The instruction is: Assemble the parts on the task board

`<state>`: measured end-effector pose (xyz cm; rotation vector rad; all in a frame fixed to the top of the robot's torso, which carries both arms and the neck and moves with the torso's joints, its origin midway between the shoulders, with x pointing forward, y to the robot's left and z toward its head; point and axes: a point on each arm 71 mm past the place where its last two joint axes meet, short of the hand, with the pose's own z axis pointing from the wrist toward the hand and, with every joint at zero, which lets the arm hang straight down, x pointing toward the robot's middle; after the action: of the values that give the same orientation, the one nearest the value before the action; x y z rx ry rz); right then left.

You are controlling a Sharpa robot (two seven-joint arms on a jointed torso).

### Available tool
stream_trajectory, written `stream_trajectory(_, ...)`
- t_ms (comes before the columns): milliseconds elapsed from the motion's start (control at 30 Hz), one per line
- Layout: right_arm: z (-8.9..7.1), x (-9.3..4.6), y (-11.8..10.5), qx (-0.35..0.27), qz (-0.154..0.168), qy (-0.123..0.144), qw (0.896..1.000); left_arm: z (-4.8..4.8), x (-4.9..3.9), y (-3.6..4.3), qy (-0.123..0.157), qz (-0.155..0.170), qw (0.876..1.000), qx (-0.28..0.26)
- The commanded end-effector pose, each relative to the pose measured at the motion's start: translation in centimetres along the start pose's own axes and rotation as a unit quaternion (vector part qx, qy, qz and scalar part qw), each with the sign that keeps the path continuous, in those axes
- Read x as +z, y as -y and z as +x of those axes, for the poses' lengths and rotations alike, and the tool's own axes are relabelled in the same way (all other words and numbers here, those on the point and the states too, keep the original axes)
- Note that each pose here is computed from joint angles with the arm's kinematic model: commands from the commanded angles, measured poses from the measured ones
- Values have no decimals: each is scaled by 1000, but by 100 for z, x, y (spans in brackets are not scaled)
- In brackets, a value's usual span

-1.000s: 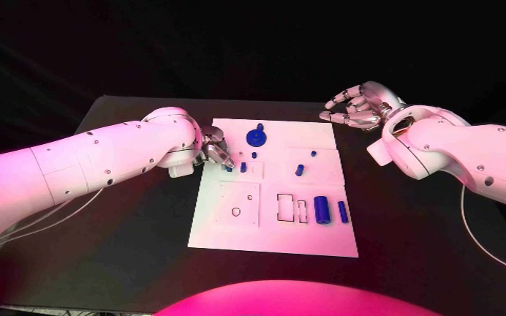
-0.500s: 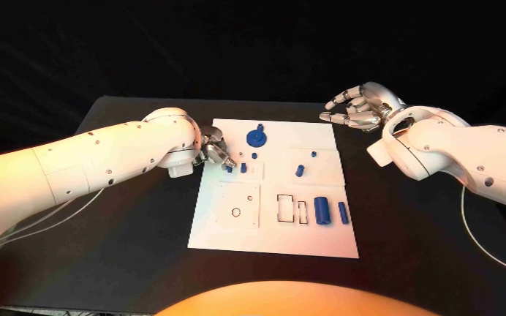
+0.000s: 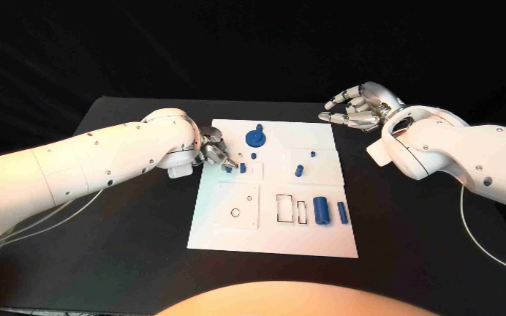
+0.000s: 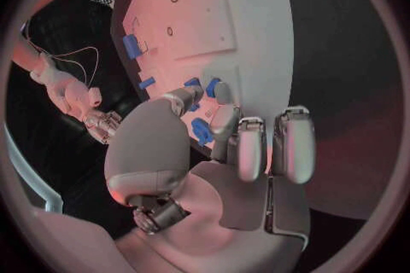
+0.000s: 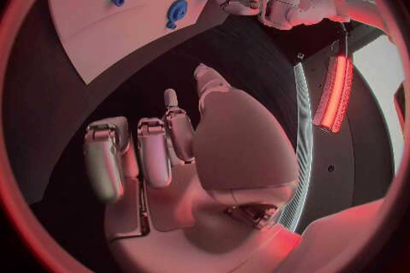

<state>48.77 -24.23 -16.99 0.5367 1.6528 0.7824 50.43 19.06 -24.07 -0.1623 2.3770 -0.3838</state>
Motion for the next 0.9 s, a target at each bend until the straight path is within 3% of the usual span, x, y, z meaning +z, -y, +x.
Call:
stream_trajectory(33,8,-1,-12,-4,-8,-4,1000,-9,-3,-1,4,1,1000,-4)
stream_trajectory(233,7,0,-9,-4,-8,-4,1000,-38,-23,-21,11,7,1000,-24)
stream_trajectory(533,3,2,-7,-4,-8,-3,1000,-125,-84,18,35,34,997,-61)
stream_trajectory(733,-2,3,-2,-4,-8,-2,1000,-217,-151,133,63,115,984,-121)
stream_trajectory(900,-18,4,6,-4,-9,2,1000,-314,-211,246,116,193,963,-150)
